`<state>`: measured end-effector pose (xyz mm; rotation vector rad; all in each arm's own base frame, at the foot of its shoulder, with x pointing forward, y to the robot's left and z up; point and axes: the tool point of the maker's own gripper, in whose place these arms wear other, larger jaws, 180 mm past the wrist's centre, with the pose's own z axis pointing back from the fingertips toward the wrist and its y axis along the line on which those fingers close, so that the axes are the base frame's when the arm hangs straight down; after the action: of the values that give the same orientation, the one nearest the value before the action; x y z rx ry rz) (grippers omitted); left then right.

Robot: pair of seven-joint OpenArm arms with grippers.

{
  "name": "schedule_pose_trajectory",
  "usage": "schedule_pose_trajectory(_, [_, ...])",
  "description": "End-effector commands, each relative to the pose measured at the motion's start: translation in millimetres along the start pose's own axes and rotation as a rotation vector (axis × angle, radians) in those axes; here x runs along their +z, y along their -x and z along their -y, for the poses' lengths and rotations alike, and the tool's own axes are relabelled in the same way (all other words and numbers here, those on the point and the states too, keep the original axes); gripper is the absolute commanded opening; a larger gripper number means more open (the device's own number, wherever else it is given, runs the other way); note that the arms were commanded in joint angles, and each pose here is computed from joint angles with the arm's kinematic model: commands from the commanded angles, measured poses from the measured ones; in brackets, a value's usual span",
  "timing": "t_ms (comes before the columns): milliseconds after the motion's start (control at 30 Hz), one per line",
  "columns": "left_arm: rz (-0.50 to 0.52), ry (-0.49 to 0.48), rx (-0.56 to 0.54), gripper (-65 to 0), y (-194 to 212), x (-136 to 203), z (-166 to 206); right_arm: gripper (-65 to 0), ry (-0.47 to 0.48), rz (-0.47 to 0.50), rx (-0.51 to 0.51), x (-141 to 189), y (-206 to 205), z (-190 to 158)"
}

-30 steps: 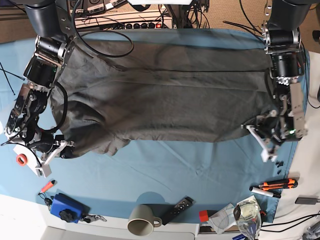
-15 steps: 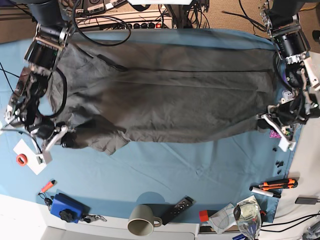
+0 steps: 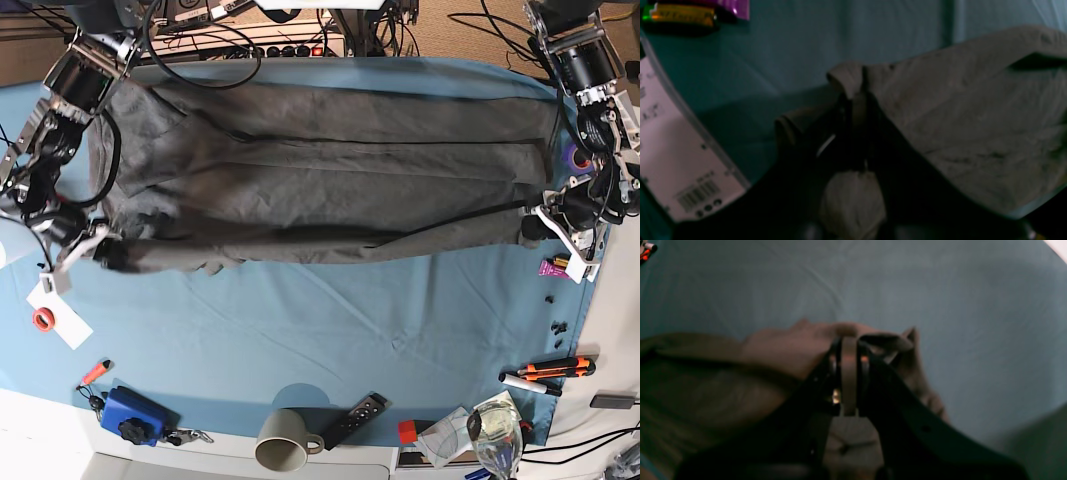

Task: Fold the T-shirt properly
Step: 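Lift the hem with both grippers and fold it over toward the collar fold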

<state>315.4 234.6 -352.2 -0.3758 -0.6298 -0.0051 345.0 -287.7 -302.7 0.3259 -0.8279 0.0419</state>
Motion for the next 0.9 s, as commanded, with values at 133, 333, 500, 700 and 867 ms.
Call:
schedule_pose_trajectory(133, [0.043,-0.013,-0.056,-65.0,-10,14,4,-65.0,0.004,0.032,0.039,14,-5,-2])
schedule_pose_trajectory(333, [0.042,-0.030,-0.071,-65.0,0,22,4,-65.0,0.050,0.043,0.055,32,3,3])
schedule_pose_trajectory(500, [0.097,-0.081,-0.028,-65.0,-4,39,-15,-65.0,0.080,0.056,0.013,46,13,15])
schedule_pose_trajectory(700, [0.111,-0.081,-0.037,-65.0,-3,48,-21,-65.0,0.089,0.042,-0.015,53,22,21])
schedule_pose_trajectory(867, [0.072,-0.059,-0.040,-65.0,12,48,-19,-65.0,0.087,0.006,-0.025,54,37,21])
